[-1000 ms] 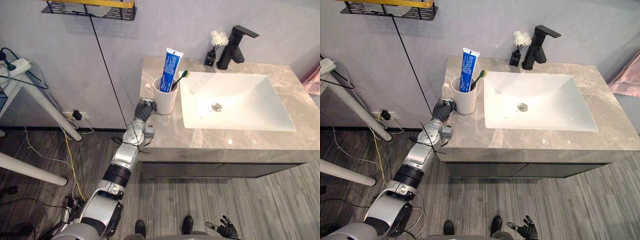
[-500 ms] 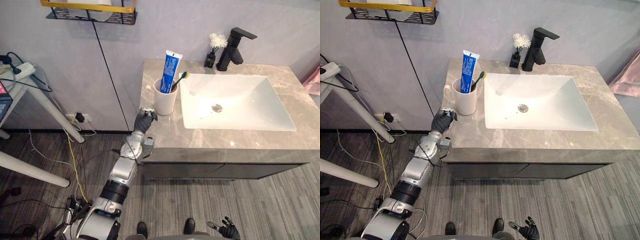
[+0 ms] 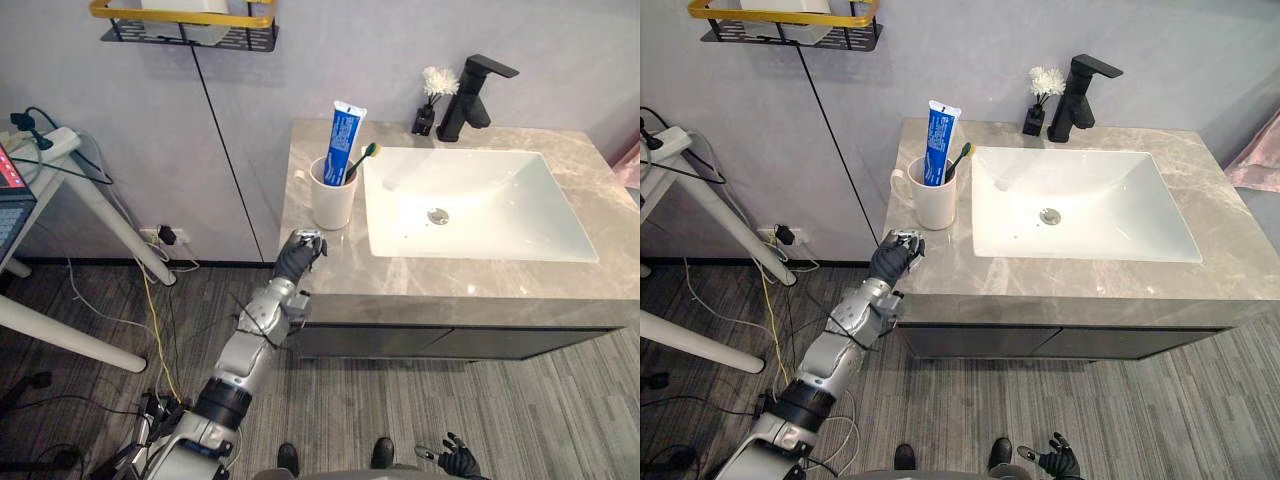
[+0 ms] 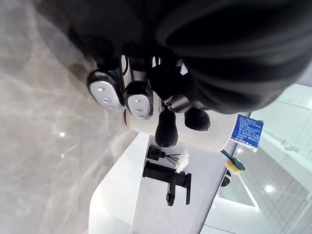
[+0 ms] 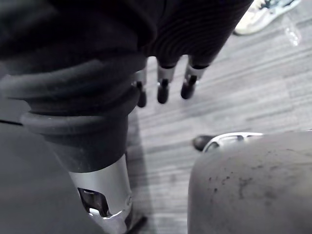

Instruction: Organize washtable

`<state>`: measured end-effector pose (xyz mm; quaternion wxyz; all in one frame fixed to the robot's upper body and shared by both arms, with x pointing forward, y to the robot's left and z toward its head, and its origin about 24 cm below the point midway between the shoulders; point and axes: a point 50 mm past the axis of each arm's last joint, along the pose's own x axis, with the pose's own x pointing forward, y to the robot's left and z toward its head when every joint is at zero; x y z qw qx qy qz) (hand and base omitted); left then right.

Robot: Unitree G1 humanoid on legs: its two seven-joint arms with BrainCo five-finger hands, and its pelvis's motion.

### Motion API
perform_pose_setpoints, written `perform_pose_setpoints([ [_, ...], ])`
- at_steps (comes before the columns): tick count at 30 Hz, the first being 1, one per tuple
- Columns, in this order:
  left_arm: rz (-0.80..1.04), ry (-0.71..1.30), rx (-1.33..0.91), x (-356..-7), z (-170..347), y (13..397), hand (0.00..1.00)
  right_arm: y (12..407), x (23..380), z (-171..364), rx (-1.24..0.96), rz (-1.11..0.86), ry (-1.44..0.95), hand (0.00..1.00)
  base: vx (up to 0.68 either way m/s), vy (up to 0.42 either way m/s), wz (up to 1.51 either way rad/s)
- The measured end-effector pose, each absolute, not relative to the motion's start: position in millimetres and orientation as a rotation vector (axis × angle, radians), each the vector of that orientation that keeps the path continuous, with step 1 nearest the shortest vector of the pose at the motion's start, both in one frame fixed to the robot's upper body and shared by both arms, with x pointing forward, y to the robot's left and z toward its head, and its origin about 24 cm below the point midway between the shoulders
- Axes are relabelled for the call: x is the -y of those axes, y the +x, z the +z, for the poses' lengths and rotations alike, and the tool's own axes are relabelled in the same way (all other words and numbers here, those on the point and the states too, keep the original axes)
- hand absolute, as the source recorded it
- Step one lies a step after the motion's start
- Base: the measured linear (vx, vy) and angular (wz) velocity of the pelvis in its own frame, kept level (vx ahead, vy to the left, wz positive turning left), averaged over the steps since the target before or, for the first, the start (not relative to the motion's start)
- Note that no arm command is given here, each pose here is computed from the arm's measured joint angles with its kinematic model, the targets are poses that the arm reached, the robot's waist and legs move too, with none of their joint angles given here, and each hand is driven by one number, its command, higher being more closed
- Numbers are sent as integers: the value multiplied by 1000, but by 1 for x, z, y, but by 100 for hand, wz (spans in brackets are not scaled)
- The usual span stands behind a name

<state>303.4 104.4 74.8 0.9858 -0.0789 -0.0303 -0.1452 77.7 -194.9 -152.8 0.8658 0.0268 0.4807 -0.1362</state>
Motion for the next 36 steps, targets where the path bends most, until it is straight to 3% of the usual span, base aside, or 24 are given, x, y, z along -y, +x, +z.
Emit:
perform_pose_setpoints([
  [24, -288, -149, 85, -72, 100, 343, 100, 85, 193, -153, -1002, -274, 52, 0, -7, 2, -4],
  [29, -252, -45, 157, -71, 118, 353, 100, 92, 196, -149, -973, -275, 30, 0, -27, -2, -17],
  [36, -188, -64, 253, -79, 151, 367, 100, 102, 197, -143, -922, -264, 10, 0, -32, -10, -12],
])
